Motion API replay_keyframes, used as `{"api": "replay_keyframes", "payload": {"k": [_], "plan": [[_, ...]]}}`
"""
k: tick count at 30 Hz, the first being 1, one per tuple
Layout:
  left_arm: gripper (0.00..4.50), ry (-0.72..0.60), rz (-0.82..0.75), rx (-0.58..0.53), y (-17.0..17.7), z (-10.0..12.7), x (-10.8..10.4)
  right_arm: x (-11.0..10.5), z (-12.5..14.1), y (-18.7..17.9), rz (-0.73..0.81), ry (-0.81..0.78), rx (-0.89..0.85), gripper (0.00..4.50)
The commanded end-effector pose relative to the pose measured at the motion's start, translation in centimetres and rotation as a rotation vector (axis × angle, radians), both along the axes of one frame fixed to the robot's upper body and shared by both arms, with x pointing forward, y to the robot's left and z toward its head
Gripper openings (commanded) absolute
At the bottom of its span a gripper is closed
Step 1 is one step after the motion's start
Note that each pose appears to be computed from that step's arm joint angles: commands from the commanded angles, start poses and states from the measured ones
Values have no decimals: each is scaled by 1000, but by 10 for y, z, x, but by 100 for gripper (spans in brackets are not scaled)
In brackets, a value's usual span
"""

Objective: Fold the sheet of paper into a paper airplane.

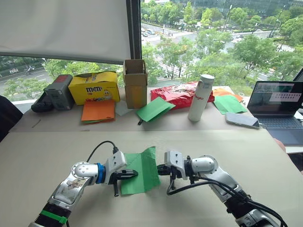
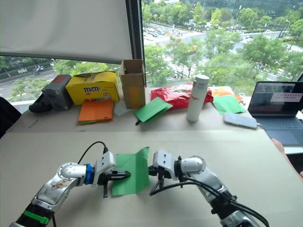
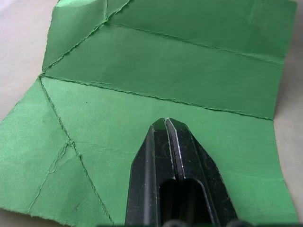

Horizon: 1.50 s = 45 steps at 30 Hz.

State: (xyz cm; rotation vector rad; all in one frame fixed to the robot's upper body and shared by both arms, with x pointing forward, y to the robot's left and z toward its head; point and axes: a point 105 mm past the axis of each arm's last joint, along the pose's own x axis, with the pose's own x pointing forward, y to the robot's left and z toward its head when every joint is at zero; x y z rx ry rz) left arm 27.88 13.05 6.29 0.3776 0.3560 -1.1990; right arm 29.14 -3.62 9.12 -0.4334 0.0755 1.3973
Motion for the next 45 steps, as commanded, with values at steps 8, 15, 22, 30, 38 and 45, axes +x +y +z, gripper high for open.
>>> {"api": "replay_keyframes", "payload": {"k": [8,15,22,30,38,45], "plan": [[0,55,55,46,16,-13,-9,5,27,37,33,91,164,3],[0,67,165,8,47,3,-18,7,1,50,30,157,113,3],[0,29,301,-168,78,44,-24,6,-14,57,69,147,34,3],[0,55,248,-321,39,65,-18,18,-18,61,94,-53,-170,3],[0,138,268,-145,36,3,-21,38,17,46,-34,-41,-51,3],[0,156,243,-126,22,-15,-19,51,39,45,-99,-62,82,3]]}}
